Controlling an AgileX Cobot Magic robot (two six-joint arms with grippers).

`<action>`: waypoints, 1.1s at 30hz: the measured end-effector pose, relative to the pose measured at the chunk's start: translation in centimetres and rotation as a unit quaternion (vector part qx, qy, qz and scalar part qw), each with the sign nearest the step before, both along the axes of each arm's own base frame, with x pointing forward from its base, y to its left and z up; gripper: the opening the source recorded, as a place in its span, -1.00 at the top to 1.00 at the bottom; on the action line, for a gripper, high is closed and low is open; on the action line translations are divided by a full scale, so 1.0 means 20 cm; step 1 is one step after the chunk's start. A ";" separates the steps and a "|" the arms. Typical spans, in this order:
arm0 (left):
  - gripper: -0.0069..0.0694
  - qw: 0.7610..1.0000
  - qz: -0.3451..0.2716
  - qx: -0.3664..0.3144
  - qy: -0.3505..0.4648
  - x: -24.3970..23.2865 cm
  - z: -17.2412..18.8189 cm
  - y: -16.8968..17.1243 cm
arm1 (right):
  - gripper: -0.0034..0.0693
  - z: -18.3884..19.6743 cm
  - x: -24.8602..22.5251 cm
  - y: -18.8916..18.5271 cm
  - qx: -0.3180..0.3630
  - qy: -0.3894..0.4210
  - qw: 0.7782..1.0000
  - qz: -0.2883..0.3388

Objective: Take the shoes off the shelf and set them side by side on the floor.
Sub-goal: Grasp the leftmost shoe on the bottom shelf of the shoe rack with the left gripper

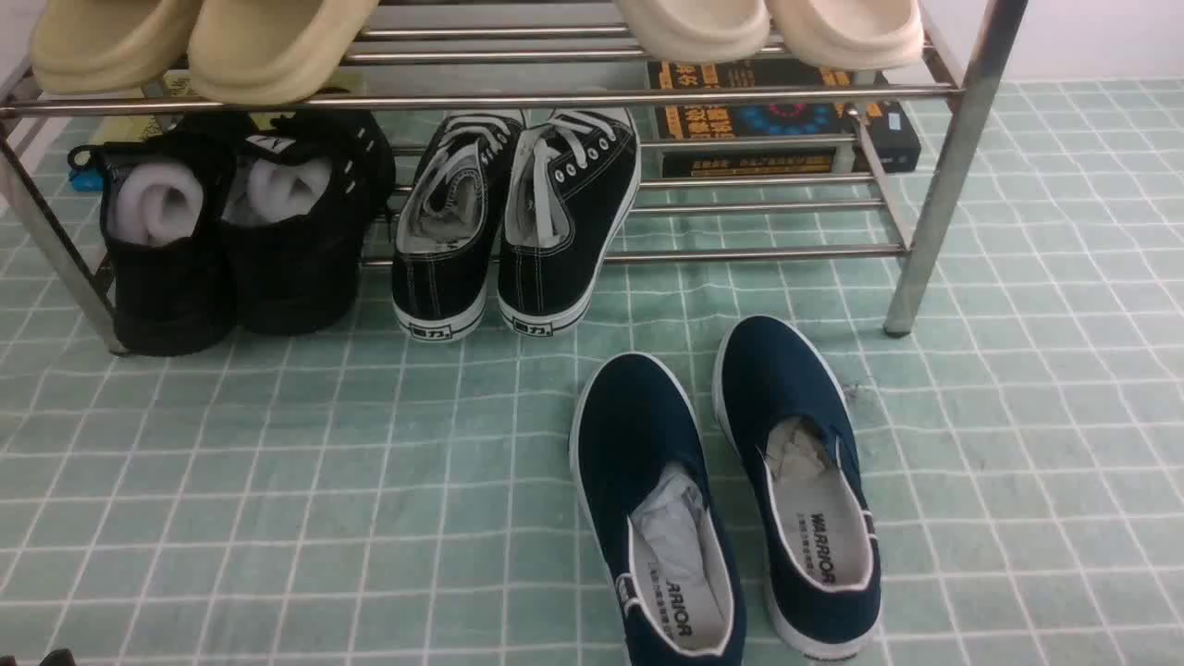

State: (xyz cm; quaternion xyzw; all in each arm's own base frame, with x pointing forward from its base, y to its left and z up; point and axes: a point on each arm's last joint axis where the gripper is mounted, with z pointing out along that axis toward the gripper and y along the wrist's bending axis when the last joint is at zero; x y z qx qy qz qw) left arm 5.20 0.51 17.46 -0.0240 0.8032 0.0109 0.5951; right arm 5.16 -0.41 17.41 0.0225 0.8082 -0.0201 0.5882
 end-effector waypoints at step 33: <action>0.18 1.000 0.002 0.023 0.000 0.00 0.00 0.01 | 0.28 0.00 0.00 0.00 0.000 0.000 1.000 0.000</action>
